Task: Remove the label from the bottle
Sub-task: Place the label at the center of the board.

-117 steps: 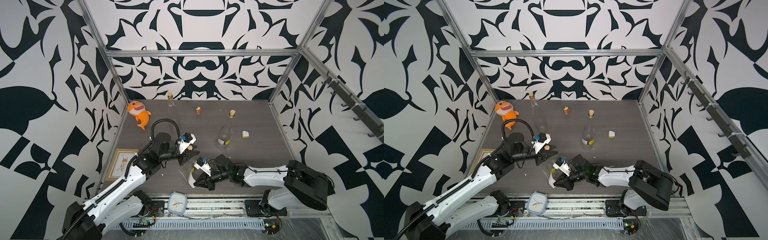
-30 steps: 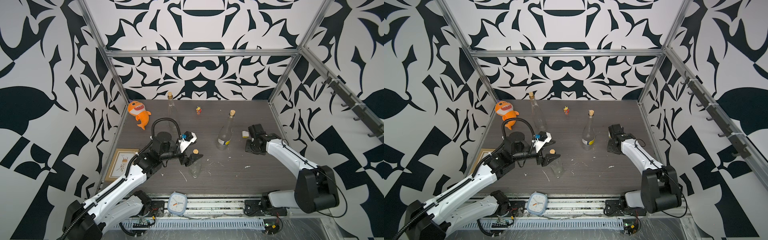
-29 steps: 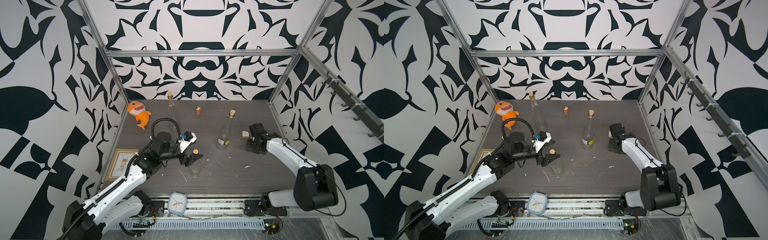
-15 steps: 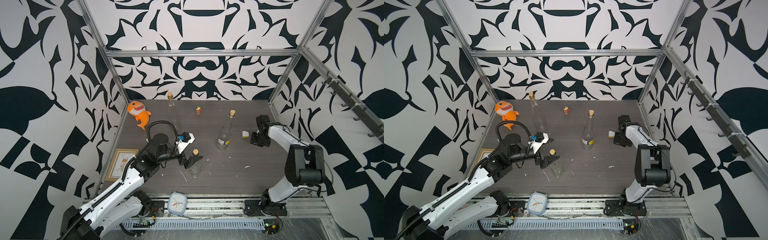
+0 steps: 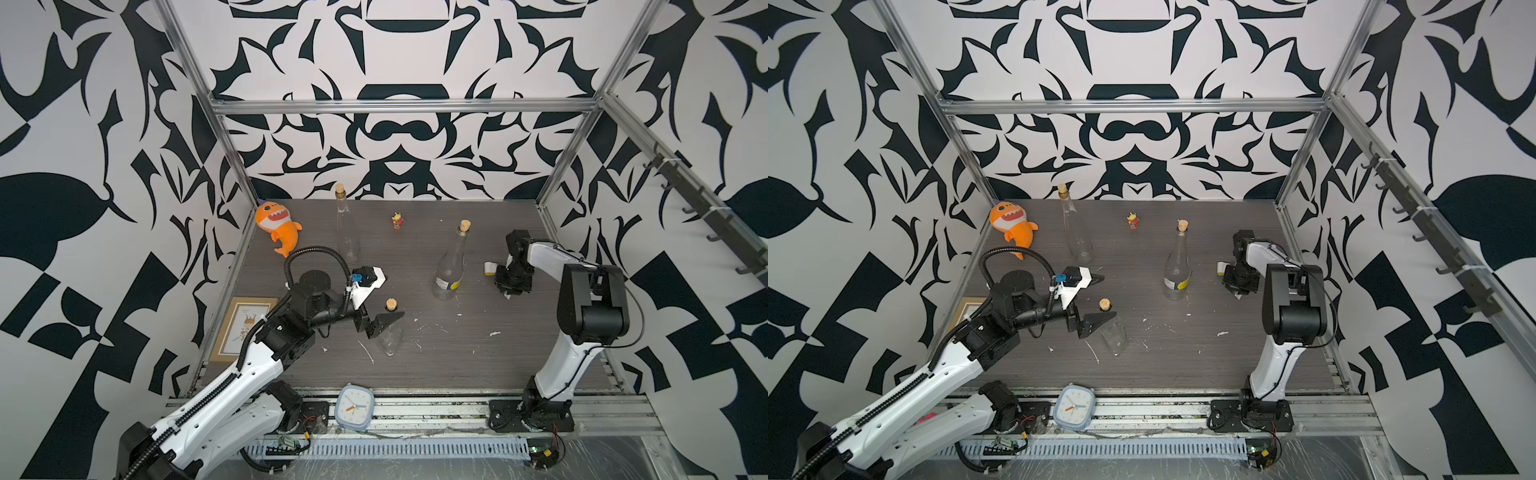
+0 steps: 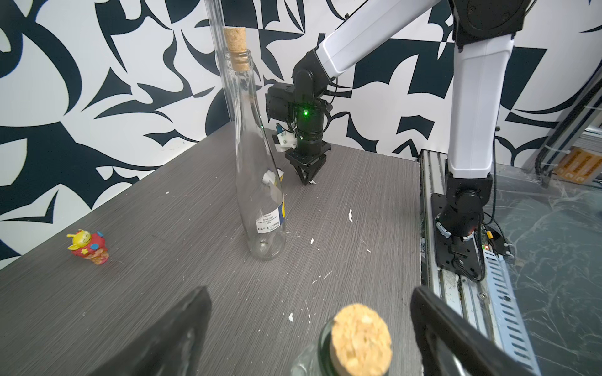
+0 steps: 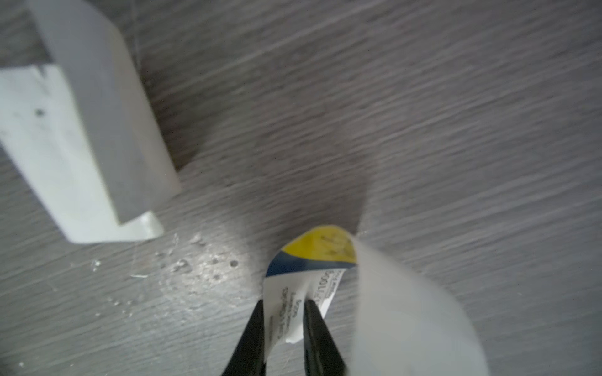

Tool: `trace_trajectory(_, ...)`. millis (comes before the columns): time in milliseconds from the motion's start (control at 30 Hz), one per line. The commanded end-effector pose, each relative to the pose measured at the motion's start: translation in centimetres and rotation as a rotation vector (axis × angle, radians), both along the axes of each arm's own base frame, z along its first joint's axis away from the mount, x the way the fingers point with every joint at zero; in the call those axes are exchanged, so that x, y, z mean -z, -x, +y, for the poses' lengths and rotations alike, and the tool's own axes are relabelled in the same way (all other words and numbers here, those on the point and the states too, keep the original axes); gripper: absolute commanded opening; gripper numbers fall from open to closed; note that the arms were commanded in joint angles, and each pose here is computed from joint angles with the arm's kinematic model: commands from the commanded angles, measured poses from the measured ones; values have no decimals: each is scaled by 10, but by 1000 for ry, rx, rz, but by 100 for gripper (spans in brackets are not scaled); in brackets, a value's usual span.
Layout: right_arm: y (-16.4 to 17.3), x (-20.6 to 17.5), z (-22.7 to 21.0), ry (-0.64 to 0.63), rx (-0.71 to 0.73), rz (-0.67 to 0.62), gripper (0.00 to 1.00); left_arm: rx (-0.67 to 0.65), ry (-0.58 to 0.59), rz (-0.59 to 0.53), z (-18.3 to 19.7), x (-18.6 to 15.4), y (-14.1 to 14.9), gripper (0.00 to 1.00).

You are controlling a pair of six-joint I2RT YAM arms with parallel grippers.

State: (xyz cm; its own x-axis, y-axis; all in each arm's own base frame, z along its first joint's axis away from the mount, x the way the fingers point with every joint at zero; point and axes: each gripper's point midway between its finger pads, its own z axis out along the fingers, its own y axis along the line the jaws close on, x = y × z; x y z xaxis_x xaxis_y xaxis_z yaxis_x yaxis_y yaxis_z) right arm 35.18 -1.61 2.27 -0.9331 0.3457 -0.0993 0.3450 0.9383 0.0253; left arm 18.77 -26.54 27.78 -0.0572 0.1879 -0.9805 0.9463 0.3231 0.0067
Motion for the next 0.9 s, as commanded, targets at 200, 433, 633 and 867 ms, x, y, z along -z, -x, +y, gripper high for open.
trace_trajectory(200,-14,-12,10,-64,-17,-50,35,-2,-8,-18,1,5,-1,100)
trace_trajectory(433,-17,-9,18,-107,-21,-63,41,-3,-12,-14,1,6,-1,99)
trace_trajectory(633,-23,-24,17,-102,-20,-107,41,-6,-14,-14,1,6,-2,99)
trace_trajectory(867,-19,-68,10,-45,-12,-220,42,-4,-8,-17,1,3,-1,99)
